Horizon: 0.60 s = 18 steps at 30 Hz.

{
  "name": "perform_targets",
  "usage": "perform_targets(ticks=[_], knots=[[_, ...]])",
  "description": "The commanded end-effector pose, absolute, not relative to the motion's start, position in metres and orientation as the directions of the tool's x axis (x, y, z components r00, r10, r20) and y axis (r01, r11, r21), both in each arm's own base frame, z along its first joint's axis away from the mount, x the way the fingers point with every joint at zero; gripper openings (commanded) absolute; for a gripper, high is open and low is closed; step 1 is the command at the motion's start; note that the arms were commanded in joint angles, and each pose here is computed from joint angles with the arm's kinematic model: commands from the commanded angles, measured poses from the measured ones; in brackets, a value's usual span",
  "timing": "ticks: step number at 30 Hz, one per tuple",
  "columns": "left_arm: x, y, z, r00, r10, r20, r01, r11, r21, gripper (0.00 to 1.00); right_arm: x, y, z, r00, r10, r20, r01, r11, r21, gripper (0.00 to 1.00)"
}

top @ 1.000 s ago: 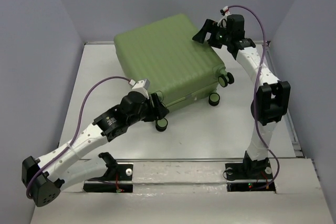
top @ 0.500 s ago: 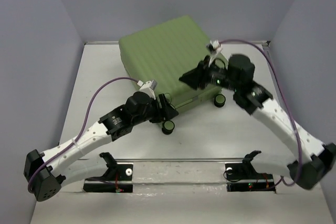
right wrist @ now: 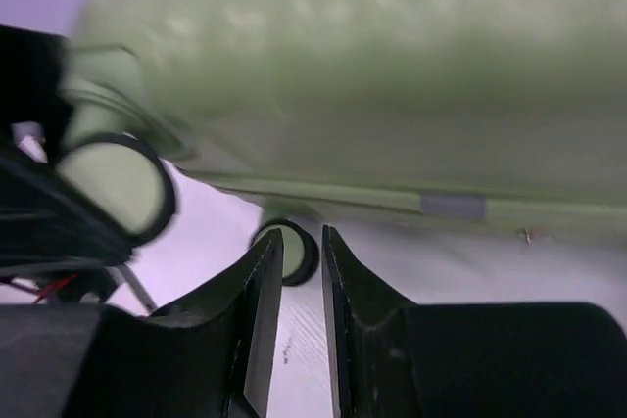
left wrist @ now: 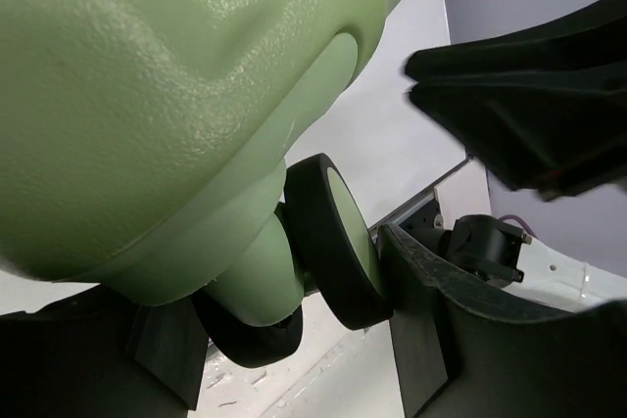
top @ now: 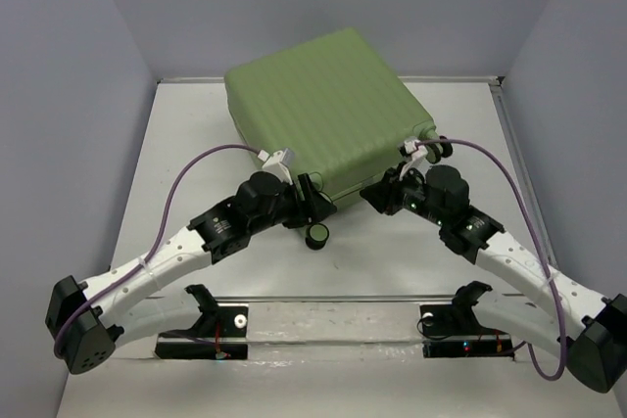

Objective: Pack the luggage

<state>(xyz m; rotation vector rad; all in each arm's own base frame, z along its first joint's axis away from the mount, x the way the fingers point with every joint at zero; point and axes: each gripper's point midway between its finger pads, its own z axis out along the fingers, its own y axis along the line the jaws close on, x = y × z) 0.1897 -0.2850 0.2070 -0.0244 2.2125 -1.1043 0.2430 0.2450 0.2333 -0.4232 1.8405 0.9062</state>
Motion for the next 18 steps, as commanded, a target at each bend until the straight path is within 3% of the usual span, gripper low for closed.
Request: perform_targets(ticks=[1, 7, 18], knots=[[0.183, -0.305, 0.342, -0.566, -0.434, -0.7, 0.616, 0.342, -0.71, 0.06, 0.253, 0.221, 0.202, -0.391, 0.188, -0.901, -0.536, 0.749, 0.389, 0.32], [0.176, -0.3, 0.341, -0.578, -0.447, -0.682, 0.611, 0.316, -0.726, 0.06, 0.266, 0.198, 0.169, -0.355, 0.194, -0.914, -0.432, 0.833, 0.344, 0.44], [0.169, -0.298, 0.337, -0.597, -0.437, -0.673, 0.611, 0.295, -0.734, 0.06, 0.31, 0.185, 0.159, -0.302, 0.146, -0.942, -0.367, 0.894, 0.256, 0.47]])
